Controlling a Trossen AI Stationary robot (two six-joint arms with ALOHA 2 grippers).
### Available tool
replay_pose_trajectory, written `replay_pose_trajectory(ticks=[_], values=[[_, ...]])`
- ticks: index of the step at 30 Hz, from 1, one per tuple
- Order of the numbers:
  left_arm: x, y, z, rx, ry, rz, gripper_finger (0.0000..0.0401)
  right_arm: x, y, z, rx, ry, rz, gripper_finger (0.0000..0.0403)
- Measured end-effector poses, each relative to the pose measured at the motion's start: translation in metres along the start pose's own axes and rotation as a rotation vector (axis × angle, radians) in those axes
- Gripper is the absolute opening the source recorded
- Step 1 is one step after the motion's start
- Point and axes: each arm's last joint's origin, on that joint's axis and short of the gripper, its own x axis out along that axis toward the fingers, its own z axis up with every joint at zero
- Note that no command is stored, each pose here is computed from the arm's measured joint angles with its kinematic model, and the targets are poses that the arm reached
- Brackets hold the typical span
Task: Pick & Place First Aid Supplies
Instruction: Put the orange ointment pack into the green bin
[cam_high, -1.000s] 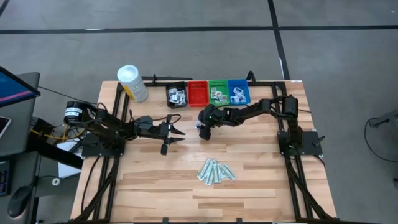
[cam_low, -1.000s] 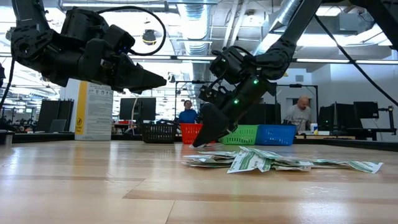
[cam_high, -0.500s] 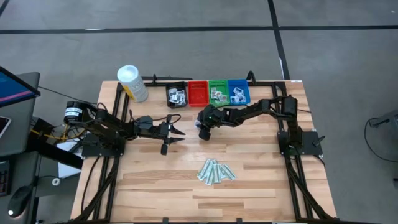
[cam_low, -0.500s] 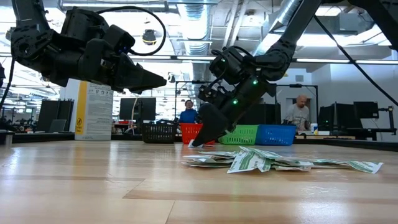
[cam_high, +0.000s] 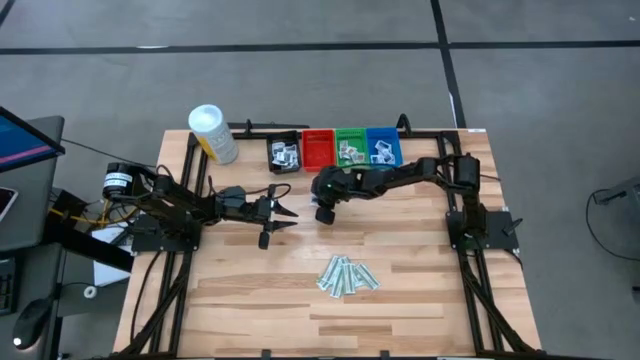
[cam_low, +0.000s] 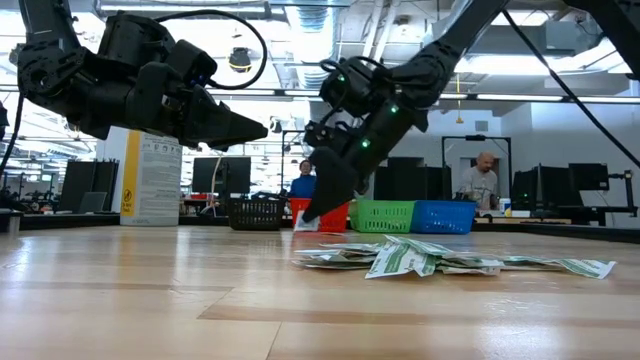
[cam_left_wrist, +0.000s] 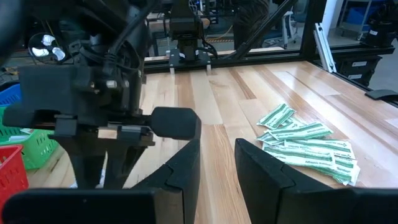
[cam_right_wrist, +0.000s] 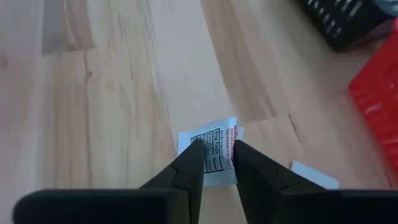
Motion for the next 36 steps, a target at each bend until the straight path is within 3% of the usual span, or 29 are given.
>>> replay_pose_trajectory(ticks=[7, 24, 36], values=[[0.0, 0.0, 0.0, 0.0, 0.0, 0.0, 0.0102, -0.005, -0.004, 0.013, 0.007, 0.052, -0.009, 0.0065], [0.0, 0.0, 0.0, 0.0, 0.001, 0.0, 0.0102, -0.006, -0.01, 0.015, 0.025, 0.062, -0.018, 0.0007], [0.0, 0.0, 0.0, 0.0, 0.001, 0.0, 0.0102, -0.009, -0.011, 0.015, 0.017, 0.075, -0.019, 0.0006]])
